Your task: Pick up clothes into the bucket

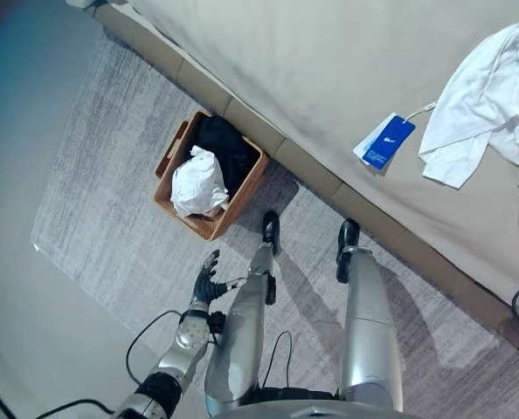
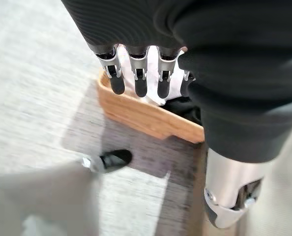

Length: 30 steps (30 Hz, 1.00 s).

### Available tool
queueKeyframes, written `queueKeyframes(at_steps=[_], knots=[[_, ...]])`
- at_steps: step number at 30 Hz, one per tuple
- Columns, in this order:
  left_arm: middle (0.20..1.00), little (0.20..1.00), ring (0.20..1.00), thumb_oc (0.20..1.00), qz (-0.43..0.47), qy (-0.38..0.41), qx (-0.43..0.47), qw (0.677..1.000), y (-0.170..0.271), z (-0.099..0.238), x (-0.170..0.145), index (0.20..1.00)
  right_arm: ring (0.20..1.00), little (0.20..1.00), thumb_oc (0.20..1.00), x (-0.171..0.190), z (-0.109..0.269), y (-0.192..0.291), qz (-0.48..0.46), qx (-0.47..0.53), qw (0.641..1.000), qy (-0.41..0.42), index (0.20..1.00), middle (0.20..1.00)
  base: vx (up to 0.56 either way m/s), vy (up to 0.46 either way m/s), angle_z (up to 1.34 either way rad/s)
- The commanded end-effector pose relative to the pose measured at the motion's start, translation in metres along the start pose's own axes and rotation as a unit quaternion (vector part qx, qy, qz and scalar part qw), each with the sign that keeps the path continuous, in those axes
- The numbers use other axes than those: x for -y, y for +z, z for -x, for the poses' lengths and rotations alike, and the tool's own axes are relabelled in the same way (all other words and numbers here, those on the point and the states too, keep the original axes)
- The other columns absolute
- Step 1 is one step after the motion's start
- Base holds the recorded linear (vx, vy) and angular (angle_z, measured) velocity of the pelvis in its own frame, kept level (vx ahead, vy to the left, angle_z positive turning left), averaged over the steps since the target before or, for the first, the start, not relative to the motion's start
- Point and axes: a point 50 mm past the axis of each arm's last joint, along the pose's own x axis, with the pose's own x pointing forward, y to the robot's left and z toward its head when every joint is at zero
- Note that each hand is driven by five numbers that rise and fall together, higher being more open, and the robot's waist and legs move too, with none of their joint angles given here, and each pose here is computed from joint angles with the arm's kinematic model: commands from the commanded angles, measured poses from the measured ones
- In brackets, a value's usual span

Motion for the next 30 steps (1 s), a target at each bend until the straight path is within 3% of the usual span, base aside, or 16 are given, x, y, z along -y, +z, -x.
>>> queueKeyframes(at_steps=[1, 2, 3, 4, 5, 21, 30], knots=[[1.000, 1.000, 1.000, 1.000, 0.023, 0.025, 0.008, 0.999, 0.003, -0.002, -0.010, 1.000, 1.000, 1.000, 1.000, 0.030, -0.016, -0.003, 0.017, -0.005, 1.000, -0.018, 1.000, 1.000, -0.01, -0.022, 0.03], [1.000, 1.000, 1.000, 1.000, 0.023, 0.026, 0.010, 0.999, 0.005, -0.003, -0.011, 1.000, 1.000, 1.000, 1.000, 0.030, -0.017, -0.003, 0.012, -0.012, 1.000, -0.017, 1.000, 1.000, -0.01, -0.039, 0.05], [1.000, 1.000, 1.000, 1.000, 0.019, 0.033, 0.010, 0.999, 0.005, -0.003, -0.017, 1.000, 0.711, 0.711, 0.711, 0.027, -0.018, 0.002, 0.004, -0.008, 1.000, -0.003, 0.711, 0.711, -0.01, -0.039, 0.06], [1.000, 1.000, 1.000, 1.000, 0.019, 0.033, 0.010, 0.999, 0.005, -0.003, -0.017, 1.000, 0.567, 0.567, 0.567, 0.027, -0.018, 0.002, 0.004, -0.008, 1.000, -0.003, 0.567, 0.567, 0.00, -0.055, 0.10], [1.000, 1.000, 1.000, 1.000, 0.015, 0.037, 0.003, 0.999, 0.003, -0.004, -0.019, 1.000, 0.200, 0.200, 0.200, 0.024, -0.016, 0.000, -0.006, -0.013, 1.000, 0.006, 0.200, 0.200, 0.00, -0.026, 0.09], [1.000, 1.000, 1.000, 1.000, -0.002, 0.049, -0.015, 0.999, -0.004, -0.005, -0.026, 1.000, 0.200, 0.200, 0.200, -0.007, -0.003, 0.025, -0.058, 0.032, 0.996, 0.053, 0.200, 0.200, 0.00, 0.016, 0.04], [1.000, 1.000, 1.000, 1.000, -0.027, 0.112, -0.007, 0.993, 0.001, -0.012, -0.060, 1.000, 0.200, 0.200, 0.200, -0.037, 0.036, 0.078, -0.181, 0.148, 0.967, 0.097, 0.200, 0.200, -0.01, 0.083, -0.21]])
